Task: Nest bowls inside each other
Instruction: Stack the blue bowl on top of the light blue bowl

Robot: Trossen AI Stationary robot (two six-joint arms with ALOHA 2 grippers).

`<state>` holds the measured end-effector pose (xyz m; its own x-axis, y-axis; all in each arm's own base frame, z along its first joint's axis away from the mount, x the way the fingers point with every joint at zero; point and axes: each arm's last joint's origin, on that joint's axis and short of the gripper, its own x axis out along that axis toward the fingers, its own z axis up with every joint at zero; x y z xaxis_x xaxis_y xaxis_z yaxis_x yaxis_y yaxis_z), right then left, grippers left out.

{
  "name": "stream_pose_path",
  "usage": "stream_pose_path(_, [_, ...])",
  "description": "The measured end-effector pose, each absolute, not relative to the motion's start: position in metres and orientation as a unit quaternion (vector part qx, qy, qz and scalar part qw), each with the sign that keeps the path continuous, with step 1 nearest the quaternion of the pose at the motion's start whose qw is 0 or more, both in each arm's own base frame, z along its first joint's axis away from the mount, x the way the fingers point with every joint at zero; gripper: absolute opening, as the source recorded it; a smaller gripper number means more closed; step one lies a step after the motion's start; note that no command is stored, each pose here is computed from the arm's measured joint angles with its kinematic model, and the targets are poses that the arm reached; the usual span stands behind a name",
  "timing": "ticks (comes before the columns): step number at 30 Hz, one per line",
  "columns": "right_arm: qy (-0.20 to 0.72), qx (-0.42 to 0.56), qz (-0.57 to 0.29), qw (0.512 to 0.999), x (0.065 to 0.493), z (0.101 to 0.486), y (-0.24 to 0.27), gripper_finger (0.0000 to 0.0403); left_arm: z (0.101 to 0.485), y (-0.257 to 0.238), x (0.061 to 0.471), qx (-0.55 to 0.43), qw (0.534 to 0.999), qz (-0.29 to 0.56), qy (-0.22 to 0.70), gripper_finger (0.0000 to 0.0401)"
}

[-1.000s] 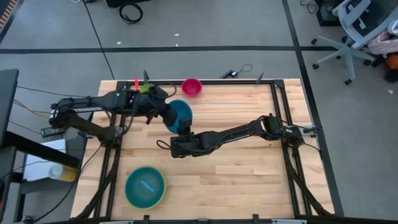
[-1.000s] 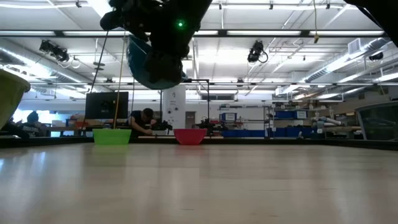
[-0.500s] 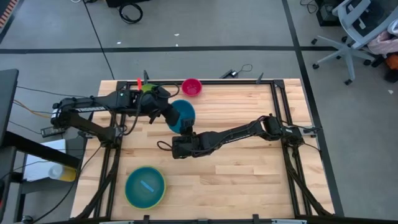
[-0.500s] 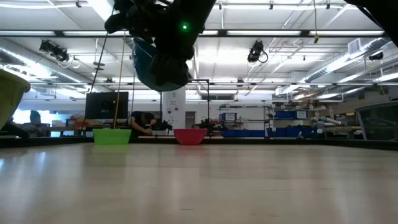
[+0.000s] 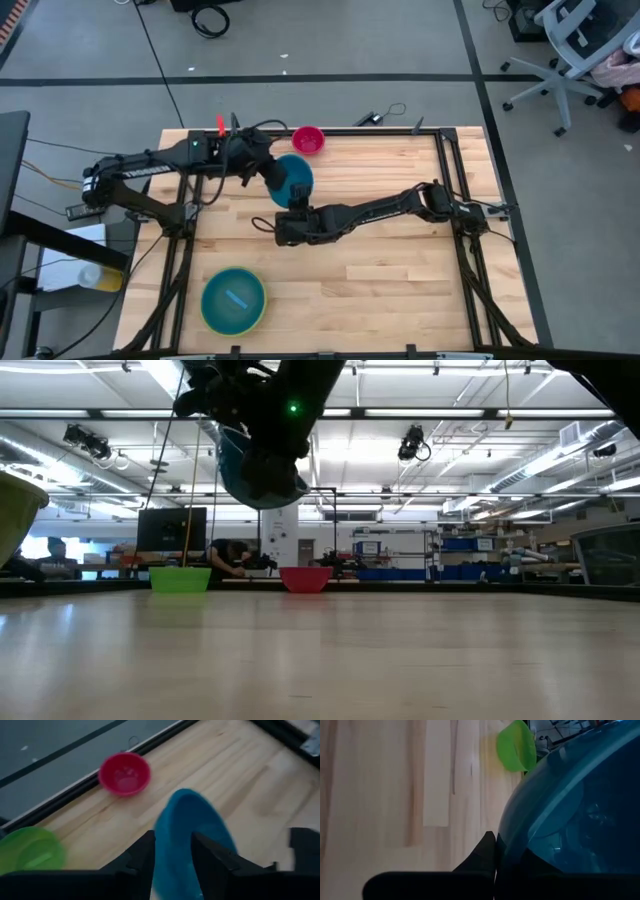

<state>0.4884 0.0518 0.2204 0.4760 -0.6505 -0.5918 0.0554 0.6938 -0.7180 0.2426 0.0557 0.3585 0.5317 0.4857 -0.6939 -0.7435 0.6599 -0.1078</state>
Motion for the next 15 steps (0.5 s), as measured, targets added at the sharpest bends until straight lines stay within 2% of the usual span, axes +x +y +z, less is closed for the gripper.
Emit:
stream_pose_path(3, [0.46,-0.321,-0.22,0.798,0.49,0.221,0.048,0.0018,0.353,0.062,0.241,-0.187,0.839,0.369,0.353,0.0129])
stream_pose_path(12, [0.453,-0.332,-0.204,0.802,0.496,0.222,0.034,0.0018,0.336,0.081,0.25,-0.182,0.831,0.313,0.422,0.0127])
stream_pose_path(15, [0.458,-0.331,-0.2,0.8,0.496,0.221,0.029,0.0019,0.331,0.087,0.251,-0.179,0.822,0.317,0.438,0.011])
